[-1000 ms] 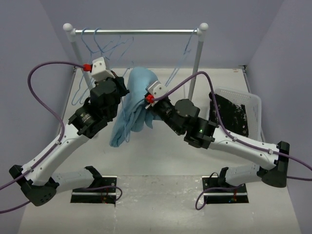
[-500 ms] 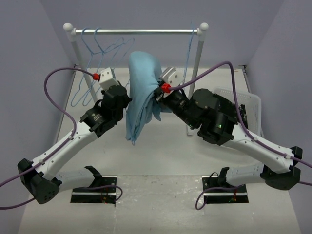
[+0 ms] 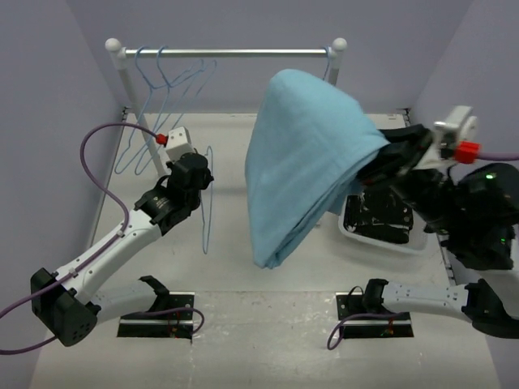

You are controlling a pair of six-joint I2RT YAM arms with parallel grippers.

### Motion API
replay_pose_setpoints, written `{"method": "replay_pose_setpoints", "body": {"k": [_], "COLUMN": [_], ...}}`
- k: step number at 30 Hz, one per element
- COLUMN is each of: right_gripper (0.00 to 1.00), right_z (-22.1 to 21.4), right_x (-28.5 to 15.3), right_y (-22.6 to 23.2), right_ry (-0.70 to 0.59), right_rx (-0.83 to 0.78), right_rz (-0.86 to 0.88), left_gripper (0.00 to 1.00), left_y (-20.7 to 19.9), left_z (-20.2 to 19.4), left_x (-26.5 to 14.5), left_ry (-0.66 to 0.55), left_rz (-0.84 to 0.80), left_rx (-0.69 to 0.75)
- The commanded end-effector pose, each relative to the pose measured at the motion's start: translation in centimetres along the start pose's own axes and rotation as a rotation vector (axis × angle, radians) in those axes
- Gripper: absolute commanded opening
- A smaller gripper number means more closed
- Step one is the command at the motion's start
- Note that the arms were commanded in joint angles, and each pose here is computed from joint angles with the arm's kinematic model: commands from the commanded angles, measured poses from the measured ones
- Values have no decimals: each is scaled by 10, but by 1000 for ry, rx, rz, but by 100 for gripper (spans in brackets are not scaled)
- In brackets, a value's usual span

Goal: Remove the trousers from the hanger

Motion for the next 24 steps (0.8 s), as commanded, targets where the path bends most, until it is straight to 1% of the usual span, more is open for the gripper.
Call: {"method": "replay_pose_setpoints", "body": {"k": [1, 3, 6, 7, 8, 9, 10, 11, 13, 14, 16, 17, 19, 20, 22, 23, 24], "right_gripper": [0, 0, 0, 0, 0, 0, 0, 0, 0, 0, 0, 0, 0, 0, 0, 0, 0], "right_z": [94, 103, 123, 118, 127, 127, 118, 125, 121, 115, 110, 100, 90, 77, 61, 42, 36], "right_x": [-48, -58, -79, -78, -85, -86, -86, -90, -89, -85, -87, -81, -83, -79, -73, -68, -69], "right_y": [-34, -44, -74, -88, -102, -112, -124, -131, -135, -136, -144, -148, -164, -175, -182, -187, -186], "right_ry": [-280, -293, -326, -275, -292, -270, -172, -199, -145, -123, -108, -81, -50, -8, 7, 52, 33], "right_rx": [90, 99, 91, 42, 51, 21, -82, -69, -144, -149, -194, -225, -292, -336, -346, -368, -337], "right_rz": [-101, -151, -327, -449, -554, -647, -790, -871, -931, -961, -1060, -1109, -1250, -1317, -1336, -1336, -1320], "left_gripper": [0, 0, 0, 0, 0, 0, 0, 0, 0, 0, 0, 0, 0, 0, 0, 0, 0], "left_y": [-13, -16, -19, -21, -23, -24, -25, -27, -31, -33, -36, -37, -39, -40, -39, -38, -38], "left_z": [20, 22, 24, 24, 26, 26, 26, 27, 28, 30, 32, 32, 33, 33, 33, 33, 33], "left_x": [-4, -5, -6, -5, -5, -5, -5, -5, -7, -6, -6, -5, -6, -6, -5, -5, -5], "left_ry": [-72, -83, -87, -81, -84, -84, -81, -81, -79, -85, -87, -85, -84, -83, -84, -86, -87], "left_rz": [-103, -130, -146, -155, -159, -162, -169, -176, -202, -211, -226, -226, -235, -236, -231, -228, -226], "left_rx": [-37, -36, -22, -20, -20, -19, -18, -21, -18, -23, -15, -12, 0, 1, 3, 8, 11]}}
Point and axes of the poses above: each gripper's point midway between its finger pads, its own x axis out along the fingers, its own y axis along the line the jaws close on, z = x × y, the point moved 5 cm from there along -x, back along the fingers, and after that the axes turned 3 degrees about -x, right-handed, at the moved point
